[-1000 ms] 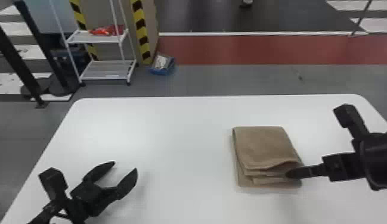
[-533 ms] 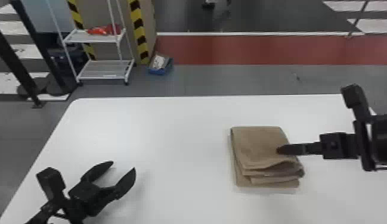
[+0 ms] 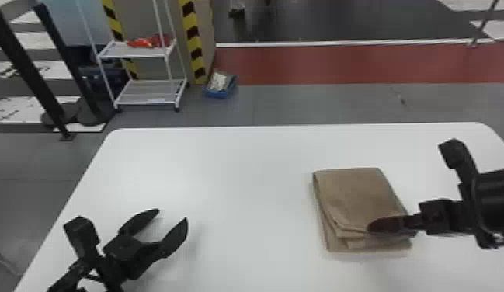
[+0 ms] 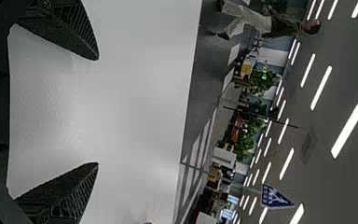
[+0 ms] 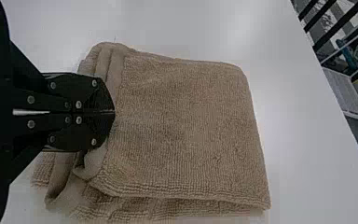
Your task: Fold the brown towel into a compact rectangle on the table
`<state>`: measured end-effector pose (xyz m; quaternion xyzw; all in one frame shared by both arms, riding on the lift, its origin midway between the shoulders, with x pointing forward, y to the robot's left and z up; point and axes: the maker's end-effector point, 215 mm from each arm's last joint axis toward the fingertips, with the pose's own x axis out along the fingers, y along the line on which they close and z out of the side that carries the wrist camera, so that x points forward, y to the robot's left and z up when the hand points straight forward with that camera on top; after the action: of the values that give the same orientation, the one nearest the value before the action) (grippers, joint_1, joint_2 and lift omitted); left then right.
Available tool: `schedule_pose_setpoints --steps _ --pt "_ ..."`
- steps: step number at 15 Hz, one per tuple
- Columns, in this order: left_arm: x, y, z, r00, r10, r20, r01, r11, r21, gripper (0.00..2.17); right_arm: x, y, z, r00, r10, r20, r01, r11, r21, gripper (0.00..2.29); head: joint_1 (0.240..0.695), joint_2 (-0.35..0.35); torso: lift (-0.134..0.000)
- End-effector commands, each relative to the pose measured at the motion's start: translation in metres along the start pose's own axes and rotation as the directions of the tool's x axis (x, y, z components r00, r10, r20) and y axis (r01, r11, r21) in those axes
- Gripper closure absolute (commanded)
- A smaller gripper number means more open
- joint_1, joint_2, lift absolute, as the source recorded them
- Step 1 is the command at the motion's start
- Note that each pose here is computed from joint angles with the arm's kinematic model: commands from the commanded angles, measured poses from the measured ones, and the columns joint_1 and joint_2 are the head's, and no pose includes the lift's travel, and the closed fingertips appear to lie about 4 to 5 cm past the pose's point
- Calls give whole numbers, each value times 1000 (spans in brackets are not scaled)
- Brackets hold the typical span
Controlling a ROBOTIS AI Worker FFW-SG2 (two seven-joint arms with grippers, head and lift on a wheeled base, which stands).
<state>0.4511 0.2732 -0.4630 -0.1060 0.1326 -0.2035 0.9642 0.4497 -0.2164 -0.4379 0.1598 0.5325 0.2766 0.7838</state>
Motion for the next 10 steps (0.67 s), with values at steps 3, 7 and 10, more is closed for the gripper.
schedule_pose_setpoints --steps 3,7,10 --pt "4 -6 1 1000 -11 2 11 1000 -1 73 7 -5 -24 999 0 -36 1 1000 31 2125 695 62 -124" --pt "1 -2 0 1000 -3 1 3 1000 -2 73 14 19 -24 998 46 -32 -46 999 -3 2125 695 68 -124" --pt "-1 0 -1 1000 1 0 -1 1000 -5 73 29 38 -27 996 79 -48 -80 997 -17 2125 695 99 -124"
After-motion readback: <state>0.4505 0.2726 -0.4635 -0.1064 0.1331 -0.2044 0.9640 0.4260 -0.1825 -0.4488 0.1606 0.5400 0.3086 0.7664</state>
